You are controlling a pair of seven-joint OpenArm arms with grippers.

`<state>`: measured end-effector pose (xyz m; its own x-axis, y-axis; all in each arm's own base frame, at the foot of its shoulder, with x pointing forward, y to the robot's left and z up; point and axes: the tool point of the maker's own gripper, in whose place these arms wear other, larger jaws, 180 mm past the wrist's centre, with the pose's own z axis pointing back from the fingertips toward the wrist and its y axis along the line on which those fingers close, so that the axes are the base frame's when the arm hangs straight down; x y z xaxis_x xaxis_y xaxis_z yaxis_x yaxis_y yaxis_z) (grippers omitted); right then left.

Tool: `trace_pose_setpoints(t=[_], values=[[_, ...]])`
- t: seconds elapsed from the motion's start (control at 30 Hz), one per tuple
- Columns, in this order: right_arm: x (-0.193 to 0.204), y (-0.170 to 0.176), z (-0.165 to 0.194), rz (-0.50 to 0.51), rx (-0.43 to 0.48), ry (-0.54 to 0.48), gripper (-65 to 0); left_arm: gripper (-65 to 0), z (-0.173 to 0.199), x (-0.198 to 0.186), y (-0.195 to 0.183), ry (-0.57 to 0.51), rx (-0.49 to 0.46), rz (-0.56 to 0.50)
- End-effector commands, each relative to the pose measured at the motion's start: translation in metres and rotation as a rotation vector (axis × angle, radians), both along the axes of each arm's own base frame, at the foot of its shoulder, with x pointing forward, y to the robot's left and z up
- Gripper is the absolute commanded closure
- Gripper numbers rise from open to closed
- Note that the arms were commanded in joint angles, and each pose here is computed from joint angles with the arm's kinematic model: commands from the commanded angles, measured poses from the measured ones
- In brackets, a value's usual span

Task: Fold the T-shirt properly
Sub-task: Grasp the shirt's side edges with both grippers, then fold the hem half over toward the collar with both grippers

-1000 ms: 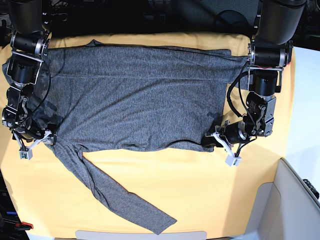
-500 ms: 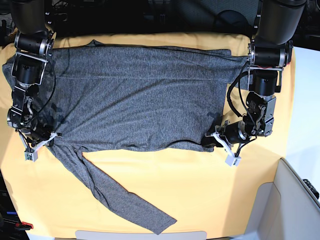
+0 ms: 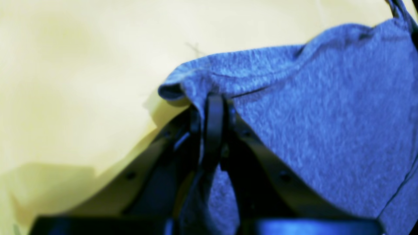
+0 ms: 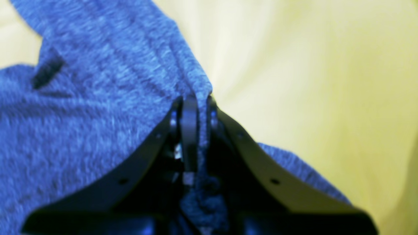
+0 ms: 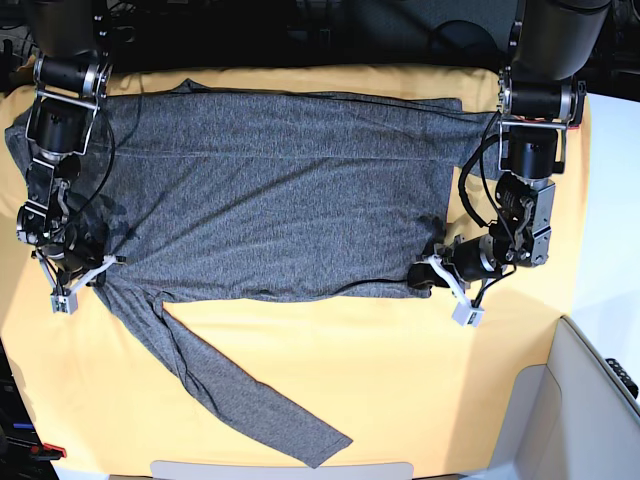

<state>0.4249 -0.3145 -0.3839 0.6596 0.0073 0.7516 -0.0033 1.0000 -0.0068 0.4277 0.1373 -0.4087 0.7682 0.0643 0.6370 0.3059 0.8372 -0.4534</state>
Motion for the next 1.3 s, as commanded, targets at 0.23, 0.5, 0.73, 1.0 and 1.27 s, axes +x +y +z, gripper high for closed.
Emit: trace_pose_setpoints(t=[0.23,0.5,0.73,1.0,1.27], values=[[-0.007,-0.006,0.022,0.031,-0.078,-0.042,0.0,0.0,0.017,0.009,0.01,-0.051,0.023,-0.002],[-0.014,0.003,0.044,0.076,-0.137,-0.107,0.0,0.0,0.044,0.001,0.017,-0.164,0.085,-0.053],[-0.035,-0.009,0.061,0.058,-0.185,-0.153,0.0,0.0,0.061,-0.011,0.032,-0.233,0.078,-0.004],[-0.069,-0.031,0.073,0.007,-0.235,-0.171,0.0,0.0,0.075,-0.037,0.046,-0.254,0.127,-0.001],[-0.092,-0.031,0.054,0.017,-0.244,-0.115,0.0,0.0,0.077,-0.068,0.046,-0.268,0.167,-0.025]])
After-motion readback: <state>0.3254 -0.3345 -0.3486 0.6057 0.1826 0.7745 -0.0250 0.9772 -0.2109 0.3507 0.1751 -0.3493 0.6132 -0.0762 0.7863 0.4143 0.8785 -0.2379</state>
